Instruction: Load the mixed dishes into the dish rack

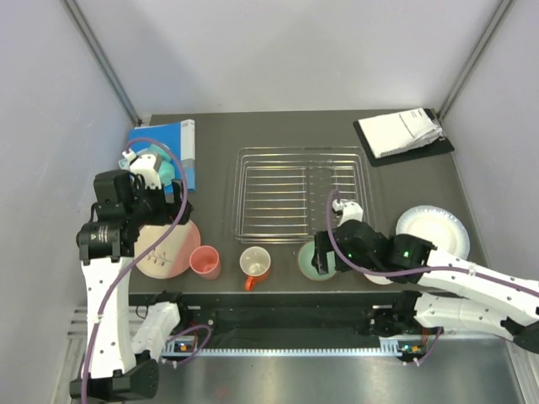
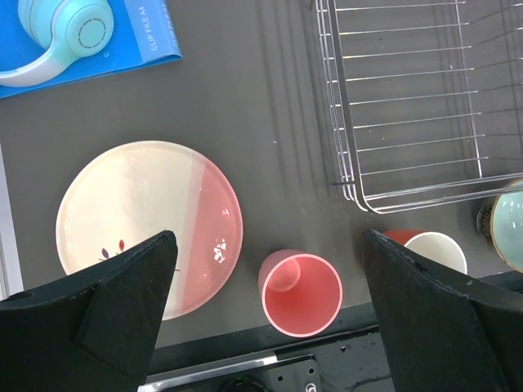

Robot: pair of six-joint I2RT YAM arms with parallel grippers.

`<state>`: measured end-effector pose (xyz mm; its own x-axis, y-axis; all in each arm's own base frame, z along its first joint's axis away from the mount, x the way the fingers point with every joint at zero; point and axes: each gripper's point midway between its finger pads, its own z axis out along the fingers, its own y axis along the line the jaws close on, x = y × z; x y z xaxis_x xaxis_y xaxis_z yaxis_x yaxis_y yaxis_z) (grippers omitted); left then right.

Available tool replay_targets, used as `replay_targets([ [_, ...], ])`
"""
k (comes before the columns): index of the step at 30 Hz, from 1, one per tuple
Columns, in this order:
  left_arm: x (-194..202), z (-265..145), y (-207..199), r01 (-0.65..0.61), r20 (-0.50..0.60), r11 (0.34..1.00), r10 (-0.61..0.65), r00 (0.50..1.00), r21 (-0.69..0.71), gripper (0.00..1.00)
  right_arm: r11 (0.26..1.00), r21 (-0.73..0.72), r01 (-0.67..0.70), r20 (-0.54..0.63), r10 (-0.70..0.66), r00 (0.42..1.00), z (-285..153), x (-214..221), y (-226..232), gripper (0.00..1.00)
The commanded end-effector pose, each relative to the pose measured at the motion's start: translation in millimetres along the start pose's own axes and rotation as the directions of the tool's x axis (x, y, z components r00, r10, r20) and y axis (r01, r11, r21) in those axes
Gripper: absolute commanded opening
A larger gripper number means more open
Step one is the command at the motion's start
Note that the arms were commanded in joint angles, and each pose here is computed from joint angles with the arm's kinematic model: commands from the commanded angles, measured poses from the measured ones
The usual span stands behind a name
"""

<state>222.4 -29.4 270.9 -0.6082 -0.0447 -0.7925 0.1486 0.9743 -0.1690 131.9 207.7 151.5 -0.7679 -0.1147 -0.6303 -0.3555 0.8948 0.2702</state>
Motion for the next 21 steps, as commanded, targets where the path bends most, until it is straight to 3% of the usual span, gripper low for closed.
replay_targets([
  [1,-8,-6,0,-0.025,0.054,1.0,0.025,0.998,-0.005,0.99,0.989,-0.007,-0.15,0.14,0.15,0.979,1,-18,-1,0.99],
  [7,-7,-8,0,-0.031,0.06,0.999,0.032,0.998,-0.012,0.99,0.978,0.065,-0.196,0.182,0.181,0.966,5,-15,-20,0.97],
  [21,-16,-19,1,-0.042,0.083,0.999,0.045,0.996,-0.033,0.99,0.942,0.205,-0.265,0.11,0.247,0.963,45,15,-46,0.91],
])
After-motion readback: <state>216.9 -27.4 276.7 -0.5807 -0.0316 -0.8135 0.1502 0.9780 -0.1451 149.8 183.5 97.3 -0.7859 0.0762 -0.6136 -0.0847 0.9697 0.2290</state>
